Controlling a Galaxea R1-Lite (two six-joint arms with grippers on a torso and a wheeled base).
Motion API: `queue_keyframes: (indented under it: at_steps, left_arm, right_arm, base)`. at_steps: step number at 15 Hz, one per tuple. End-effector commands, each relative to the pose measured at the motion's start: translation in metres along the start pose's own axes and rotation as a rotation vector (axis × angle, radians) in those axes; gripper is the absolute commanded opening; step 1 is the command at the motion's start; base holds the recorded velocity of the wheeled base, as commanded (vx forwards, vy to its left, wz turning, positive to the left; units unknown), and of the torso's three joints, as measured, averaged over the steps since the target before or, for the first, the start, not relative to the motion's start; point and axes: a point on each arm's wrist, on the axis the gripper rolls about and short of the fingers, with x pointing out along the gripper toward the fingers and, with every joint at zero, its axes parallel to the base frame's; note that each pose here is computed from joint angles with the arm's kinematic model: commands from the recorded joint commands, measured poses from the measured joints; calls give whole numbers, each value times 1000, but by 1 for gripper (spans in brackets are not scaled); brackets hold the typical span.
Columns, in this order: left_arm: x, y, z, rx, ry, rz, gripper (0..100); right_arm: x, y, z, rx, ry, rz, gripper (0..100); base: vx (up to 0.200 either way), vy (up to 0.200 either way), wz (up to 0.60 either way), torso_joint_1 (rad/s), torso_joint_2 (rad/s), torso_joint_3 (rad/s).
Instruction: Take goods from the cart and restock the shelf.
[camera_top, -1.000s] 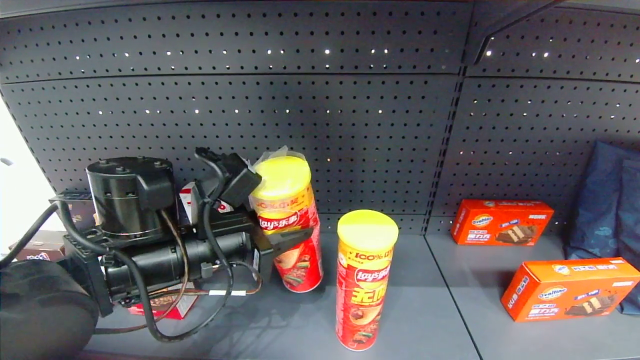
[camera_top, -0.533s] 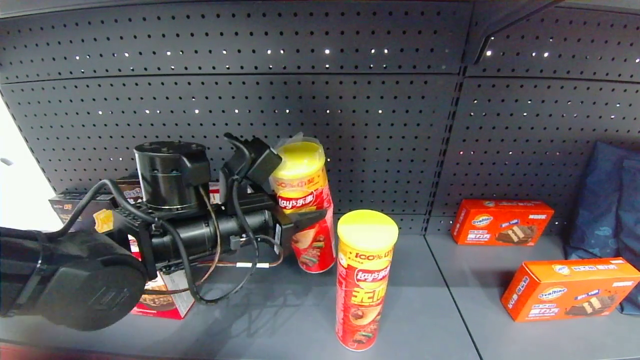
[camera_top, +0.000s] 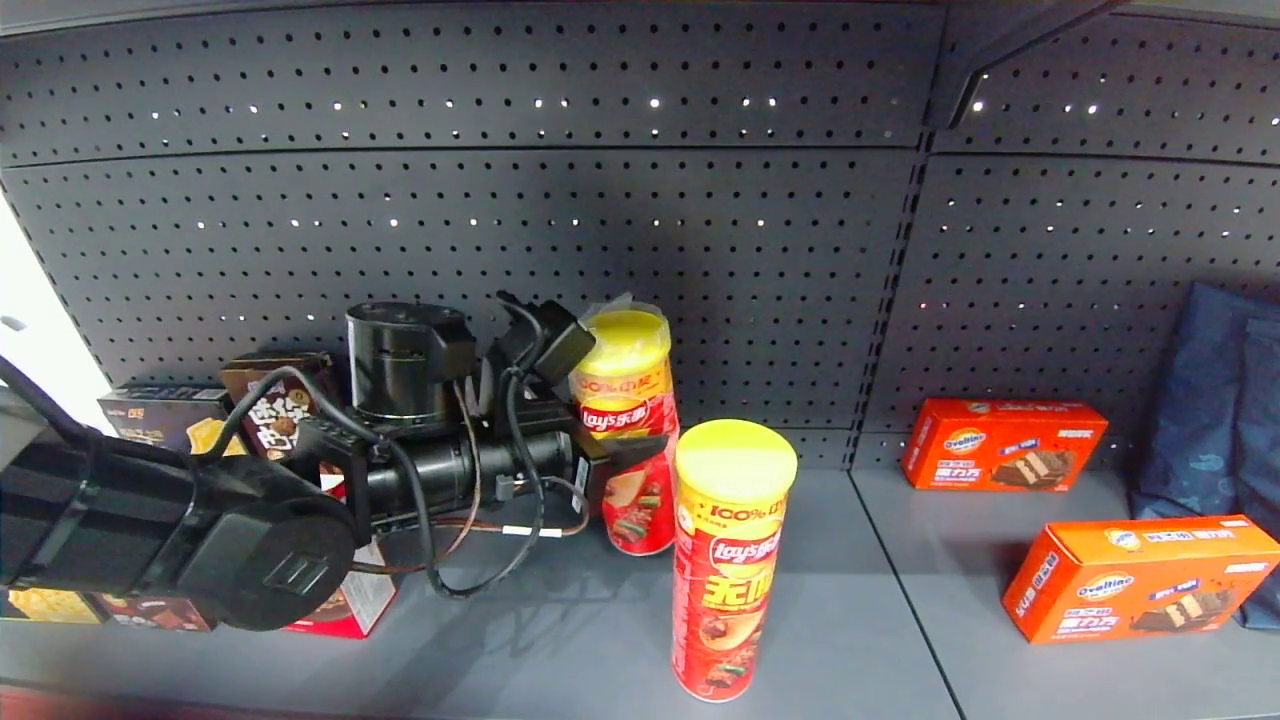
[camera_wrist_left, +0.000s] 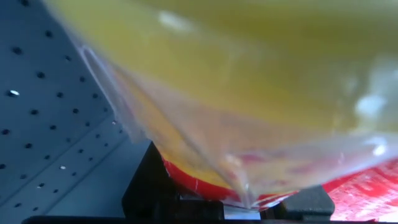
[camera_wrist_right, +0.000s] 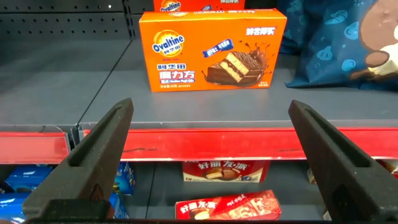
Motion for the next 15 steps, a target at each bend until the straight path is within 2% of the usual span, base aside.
queue_keyframes:
  at_steps: [1, 3, 5, 9, 11, 15]
  left_arm:
    - [11, 6, -2, -19, 42, -1, 0]
    - [16, 13, 6, -34, 81, 4, 0]
    - [25, 18, 11, -15, 103, 26, 0]
    - [43, 27, 11, -9, 102, 62, 0]
    - [51, 29, 8, -8, 115, 121, 0]
    - [57, 24, 6, -7, 117, 120, 0]
  right_arm:
    - [0, 0, 0, 0, 2, 0, 100]
    - [0, 0, 0, 0, 2, 0, 100]
    - [0, 0, 0, 0, 2, 0, 100]
    - [0, 0, 0, 0, 2, 0, 100]
    - [0, 0, 0, 0, 2, 0, 100]
    - [0, 0, 0, 0, 0, 0, 100]
  base:
    - [0, 0, 0, 0, 0, 0]
    - [0, 0, 0, 0, 0, 0]
    - [0, 0, 0, 0, 0, 0]
    - [0, 0, 0, 0, 0, 0]
    - [0, 0, 0, 0, 0, 0]
    - [0, 0, 0, 0, 0, 0]
